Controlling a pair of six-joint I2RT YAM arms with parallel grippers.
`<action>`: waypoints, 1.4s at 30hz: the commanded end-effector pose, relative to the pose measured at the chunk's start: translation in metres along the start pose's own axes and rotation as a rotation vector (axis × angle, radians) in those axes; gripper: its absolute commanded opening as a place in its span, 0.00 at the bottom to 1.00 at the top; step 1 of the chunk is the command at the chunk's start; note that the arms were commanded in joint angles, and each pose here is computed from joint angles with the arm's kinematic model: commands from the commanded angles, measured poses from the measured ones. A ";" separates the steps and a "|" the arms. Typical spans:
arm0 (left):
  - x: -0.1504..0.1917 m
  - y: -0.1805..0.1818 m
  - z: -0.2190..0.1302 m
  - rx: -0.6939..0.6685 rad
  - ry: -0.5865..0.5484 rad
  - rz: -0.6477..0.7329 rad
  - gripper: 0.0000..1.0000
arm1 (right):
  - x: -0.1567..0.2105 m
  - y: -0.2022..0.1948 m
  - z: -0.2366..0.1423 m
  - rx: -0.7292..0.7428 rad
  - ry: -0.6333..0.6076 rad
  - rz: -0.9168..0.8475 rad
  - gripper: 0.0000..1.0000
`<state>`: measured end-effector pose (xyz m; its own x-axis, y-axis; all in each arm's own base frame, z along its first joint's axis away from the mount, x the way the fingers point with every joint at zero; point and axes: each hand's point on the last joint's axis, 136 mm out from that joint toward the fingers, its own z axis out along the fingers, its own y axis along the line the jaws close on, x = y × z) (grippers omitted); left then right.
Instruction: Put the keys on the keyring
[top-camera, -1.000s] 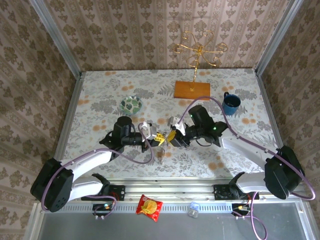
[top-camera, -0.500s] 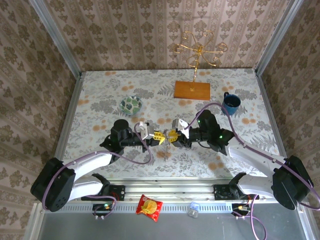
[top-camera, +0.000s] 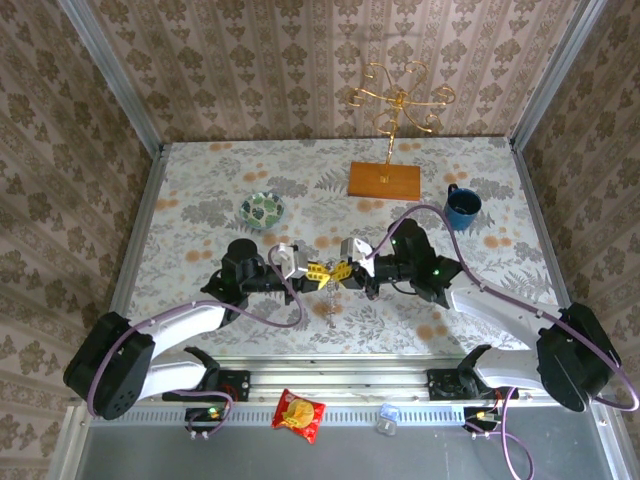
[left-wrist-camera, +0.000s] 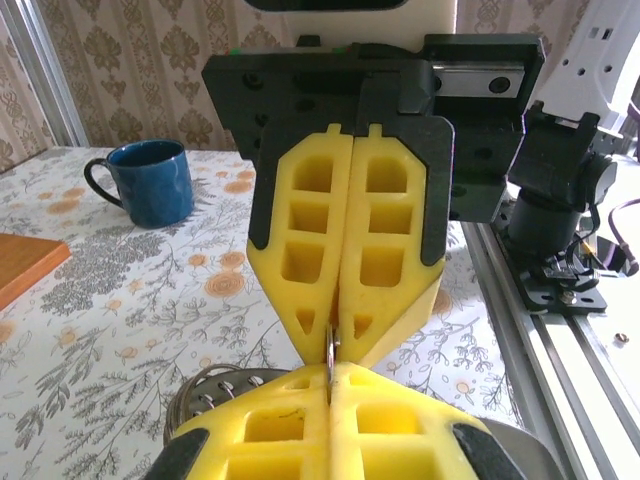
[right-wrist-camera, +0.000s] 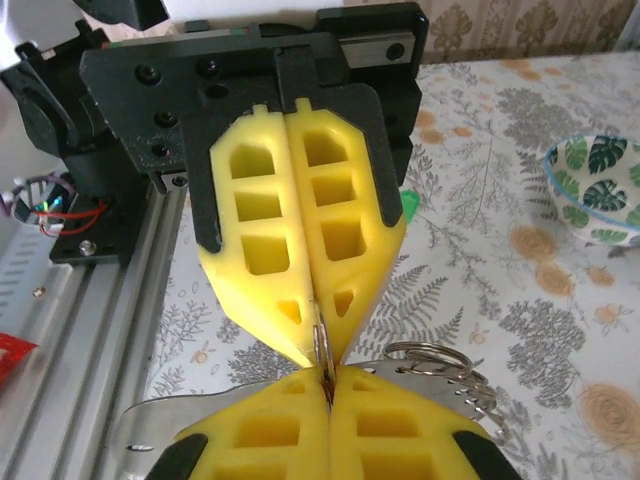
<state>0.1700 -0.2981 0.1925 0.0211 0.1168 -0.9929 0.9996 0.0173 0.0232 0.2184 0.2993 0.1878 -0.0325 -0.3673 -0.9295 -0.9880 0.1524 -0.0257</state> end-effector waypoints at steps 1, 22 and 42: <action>-0.009 -0.002 0.001 0.010 -0.029 0.028 0.10 | -0.018 0.002 0.002 -0.037 -0.031 -0.047 0.00; 0.001 0.003 0.000 -0.005 0.154 0.060 0.17 | -0.003 0.013 0.001 -0.102 0.337 -0.151 0.00; 0.000 -0.001 0.001 0.008 0.109 0.065 0.00 | 0.000 0.001 -0.009 0.008 0.121 0.045 0.31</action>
<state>0.1719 -0.2972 0.1889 0.0754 0.2490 -0.9656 0.9965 0.0165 0.0820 0.2174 0.2849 0.1736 -0.1179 -0.5253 -0.8427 -0.9816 0.1900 0.0189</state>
